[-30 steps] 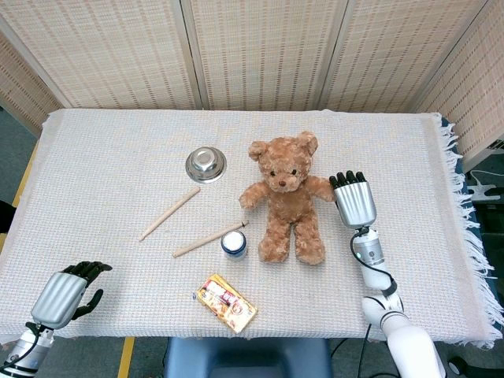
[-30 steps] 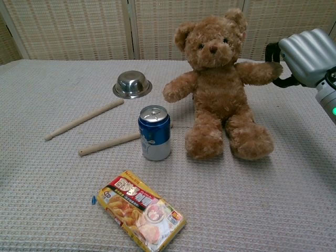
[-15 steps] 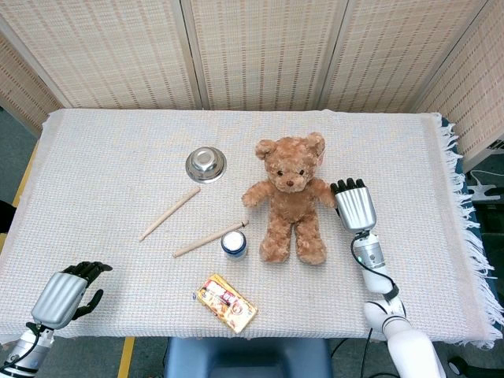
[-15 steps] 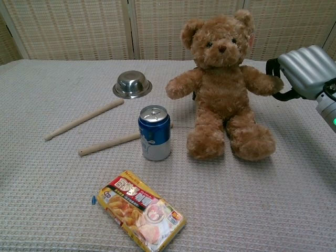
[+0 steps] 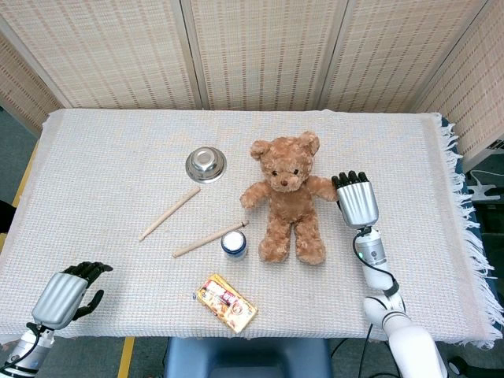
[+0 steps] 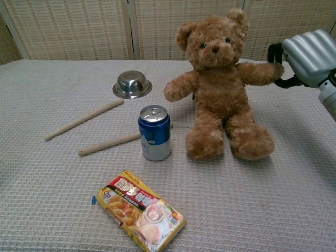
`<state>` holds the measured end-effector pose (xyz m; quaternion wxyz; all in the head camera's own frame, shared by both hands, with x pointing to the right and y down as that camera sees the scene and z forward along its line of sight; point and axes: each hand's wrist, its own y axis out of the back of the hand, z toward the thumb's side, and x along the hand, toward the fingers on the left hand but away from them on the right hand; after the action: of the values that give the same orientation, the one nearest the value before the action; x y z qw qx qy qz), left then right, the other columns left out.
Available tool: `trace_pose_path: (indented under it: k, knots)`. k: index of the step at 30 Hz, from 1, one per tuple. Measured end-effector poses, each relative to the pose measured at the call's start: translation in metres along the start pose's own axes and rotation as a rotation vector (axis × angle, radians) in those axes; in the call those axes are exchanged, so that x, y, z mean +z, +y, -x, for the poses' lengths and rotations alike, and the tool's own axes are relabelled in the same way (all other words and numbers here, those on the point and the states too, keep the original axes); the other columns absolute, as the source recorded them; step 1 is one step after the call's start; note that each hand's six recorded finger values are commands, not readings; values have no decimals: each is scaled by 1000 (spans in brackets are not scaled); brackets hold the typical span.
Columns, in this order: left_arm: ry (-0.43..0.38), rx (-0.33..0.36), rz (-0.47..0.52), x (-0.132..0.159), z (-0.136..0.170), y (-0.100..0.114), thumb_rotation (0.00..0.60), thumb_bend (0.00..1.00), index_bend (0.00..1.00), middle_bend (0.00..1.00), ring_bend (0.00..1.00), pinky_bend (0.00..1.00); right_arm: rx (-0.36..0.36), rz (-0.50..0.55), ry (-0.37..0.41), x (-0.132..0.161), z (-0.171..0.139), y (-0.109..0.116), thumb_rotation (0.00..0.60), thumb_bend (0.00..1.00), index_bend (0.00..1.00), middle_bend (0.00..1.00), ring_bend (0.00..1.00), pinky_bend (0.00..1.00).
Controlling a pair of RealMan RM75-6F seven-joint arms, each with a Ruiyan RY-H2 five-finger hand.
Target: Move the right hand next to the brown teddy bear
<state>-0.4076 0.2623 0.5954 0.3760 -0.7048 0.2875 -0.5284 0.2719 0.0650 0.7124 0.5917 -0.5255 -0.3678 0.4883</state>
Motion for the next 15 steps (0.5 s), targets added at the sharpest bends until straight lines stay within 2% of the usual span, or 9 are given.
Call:
trace_pose_path:
  k: [8,15]
  knots:
    - [1,-1,-1,-1,0,0,600,439,294,314,302,481,65,-18,19,5,-9,-15,600,222,583,533,468,542]
    - [0,0,1,0,0,0,600,440,294,315,303,481,14,-16,20,6,-2,-4,600,222,583,533,468,542]
